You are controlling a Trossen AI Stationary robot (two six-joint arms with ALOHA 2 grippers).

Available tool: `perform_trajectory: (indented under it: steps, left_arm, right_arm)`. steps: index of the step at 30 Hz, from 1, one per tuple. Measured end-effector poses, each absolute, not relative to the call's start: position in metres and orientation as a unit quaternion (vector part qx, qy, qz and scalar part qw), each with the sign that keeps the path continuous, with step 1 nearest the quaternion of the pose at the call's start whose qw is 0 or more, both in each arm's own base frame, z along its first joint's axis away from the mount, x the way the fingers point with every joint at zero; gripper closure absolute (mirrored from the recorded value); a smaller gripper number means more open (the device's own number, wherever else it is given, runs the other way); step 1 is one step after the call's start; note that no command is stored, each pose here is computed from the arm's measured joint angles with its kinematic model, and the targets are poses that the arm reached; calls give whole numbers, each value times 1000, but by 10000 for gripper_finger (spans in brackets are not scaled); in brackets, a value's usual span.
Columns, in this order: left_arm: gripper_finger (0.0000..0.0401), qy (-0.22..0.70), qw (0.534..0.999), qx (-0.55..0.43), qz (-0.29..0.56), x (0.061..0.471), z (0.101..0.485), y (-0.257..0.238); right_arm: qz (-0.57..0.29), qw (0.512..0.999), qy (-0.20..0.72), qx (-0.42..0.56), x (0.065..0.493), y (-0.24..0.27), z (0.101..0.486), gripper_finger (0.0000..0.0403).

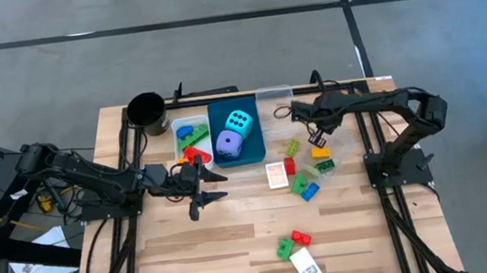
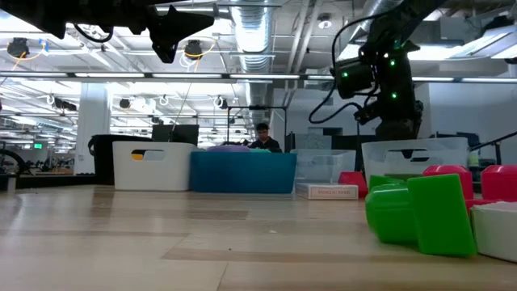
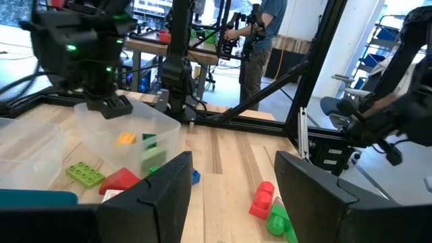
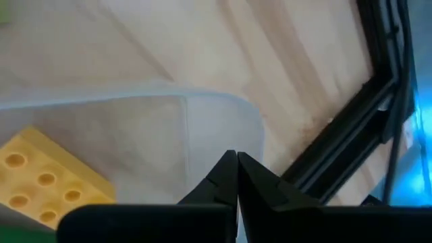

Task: Pick & Place Toys
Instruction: Adjust the right transparent bin

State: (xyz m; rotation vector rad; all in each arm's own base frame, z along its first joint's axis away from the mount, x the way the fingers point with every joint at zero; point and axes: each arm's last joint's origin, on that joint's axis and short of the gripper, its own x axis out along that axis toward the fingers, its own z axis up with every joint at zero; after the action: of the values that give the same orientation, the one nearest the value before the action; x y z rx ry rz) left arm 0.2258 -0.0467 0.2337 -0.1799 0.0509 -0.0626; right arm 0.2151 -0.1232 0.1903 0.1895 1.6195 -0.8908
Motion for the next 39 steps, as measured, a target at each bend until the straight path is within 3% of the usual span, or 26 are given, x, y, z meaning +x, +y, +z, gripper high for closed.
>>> perform_trajectory:
  steps: [7, 15, 22, 30, 39]
  left_arm:
    - [197, 25, 995, -90, -31, 226, 234, -47]
    - [197, 25, 995, -90, -31, 226, 234, -47]
    - [197, 25, 995, -90, -29, 226, 234, -46]
    - [197, 25, 996, -89, -6, 228, 233, -37]
    - [197, 24, 995, -90, 21, 229, 233, -25]
  right_arm:
    - [-389, 603, 691, 88, 204, -153, 190, 401]
    - [-370, 666, 647, 32, 216, -175, 188, 402]
    - [-296, 682, 669, 2, 234, -187, 153, 402]
    - [-262, 635, 725, -47, 250, -200, 115, 403]
    - [-277, 644, 709, -71, 262, -211, 151, 403]
